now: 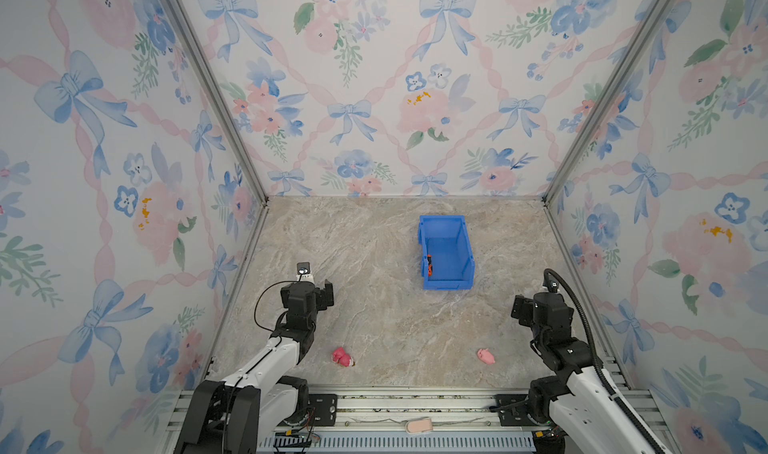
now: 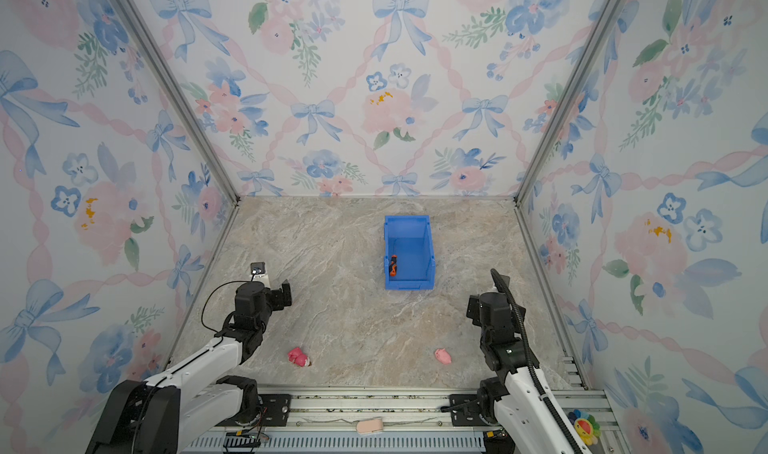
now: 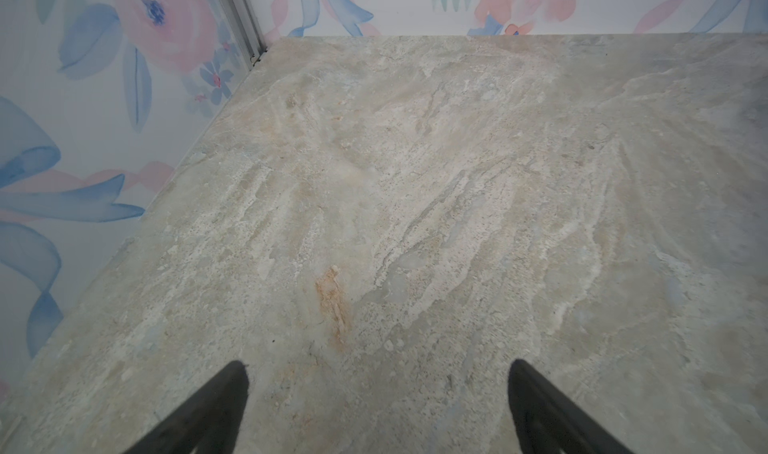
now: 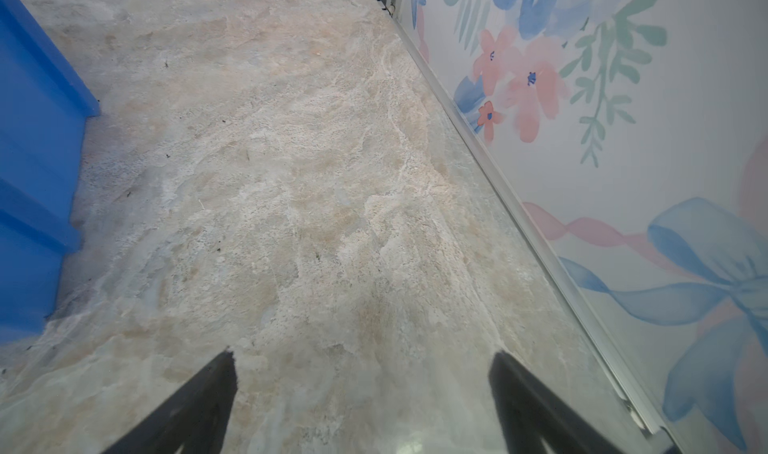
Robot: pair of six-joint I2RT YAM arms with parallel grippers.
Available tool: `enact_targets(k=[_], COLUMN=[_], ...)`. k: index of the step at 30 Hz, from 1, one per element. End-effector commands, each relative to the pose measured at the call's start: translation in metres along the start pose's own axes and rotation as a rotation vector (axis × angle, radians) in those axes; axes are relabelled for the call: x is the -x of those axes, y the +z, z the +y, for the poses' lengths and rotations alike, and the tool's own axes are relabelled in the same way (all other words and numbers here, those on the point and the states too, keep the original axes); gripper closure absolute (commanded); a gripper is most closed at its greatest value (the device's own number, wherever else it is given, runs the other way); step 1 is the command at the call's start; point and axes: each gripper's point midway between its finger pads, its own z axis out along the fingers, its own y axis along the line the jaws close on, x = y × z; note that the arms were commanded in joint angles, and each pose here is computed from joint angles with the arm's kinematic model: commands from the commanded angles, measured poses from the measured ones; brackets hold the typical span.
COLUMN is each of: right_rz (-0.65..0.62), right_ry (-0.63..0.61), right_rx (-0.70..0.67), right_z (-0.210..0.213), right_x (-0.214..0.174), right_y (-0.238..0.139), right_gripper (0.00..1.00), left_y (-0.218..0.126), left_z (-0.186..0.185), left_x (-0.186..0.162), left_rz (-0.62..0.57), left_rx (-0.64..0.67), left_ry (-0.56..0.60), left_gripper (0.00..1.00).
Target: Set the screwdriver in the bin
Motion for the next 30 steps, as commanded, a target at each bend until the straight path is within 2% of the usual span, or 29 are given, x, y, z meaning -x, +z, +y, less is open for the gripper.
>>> enact_targets(k=[1,2,6,9,12,14,16,17,19,24,26,28,30], right_rz=[-0.131,-0.108,-0.155,-0.161,-0.173,-0.172,-0.123,-0.142,-0.126,-0.27,-0.212,-0.249,-0.234], right_ry=[0.012,0.009,-0.007,-0.008,-0.017,-0.032,-0.069,-0.06,-0.047,-0.014,-0.032,-0.02,-0.025], right_rx=[0.069,0.076,0.162,0.164,0.193,0.222,0.235,0.249,0.262,0.289,0.275,0.278,0.278], right_z=[0.013,0.015,0.041,0.052,0.068,0.079,0.087,0.09,0.086,0.085,0.084,0.085,0.085], right_x=[0.026,0.026,0.043,0.059,0.076,0.086,0.084,0.084,0.08,0.073,0.069,0.072,0.071], right_y=[0.011,0.014,0.034,0.057,0.081,0.097,0.114,0.119,0.117,0.108,0.111,0.11,0.11], right_gripper=[0.03,0.03,0.03,0.03,0.03,0.03,0.03,0.03,0.03,0.03,0.03,0.03,0.03], left_y=[0.007,0.01,0.03,0.049,0.067,0.065,0.054,0.049,0.043,0.044,0.044,0.044,0.044], left_z=[-0.001,-0.001,0.0,-0.004,-0.006,-0.008,-0.008,-0.01,-0.016,-0.015,-0.015,-0.015,-0.015], left_x=[0.025,0.029,0.045,0.057,0.054,0.052,0.052,0.049,0.045,0.044,0.044,0.044,0.044], left_rz=[-0.102,-0.117,-0.165,-0.18,-0.171,-0.163,-0.215,-0.236,-0.278,-0.273,-0.274,-0.274,-0.273], left_rx=[-0.008,-0.006,0.0,0.0,-0.003,-0.012,-0.035,-0.055,-0.123,-0.121,-0.121,-0.121,-0.119], left_ry=[-0.023,-0.024,-0.041,-0.004,0.021,0.023,0.014,0.013,0.021,0.021,0.019,0.019,0.02], left_gripper=[0.02,0.02,0.02,0.02,0.02,0.02,0.02,0.02,0.02,0.02,0.02,0.02,0.02])
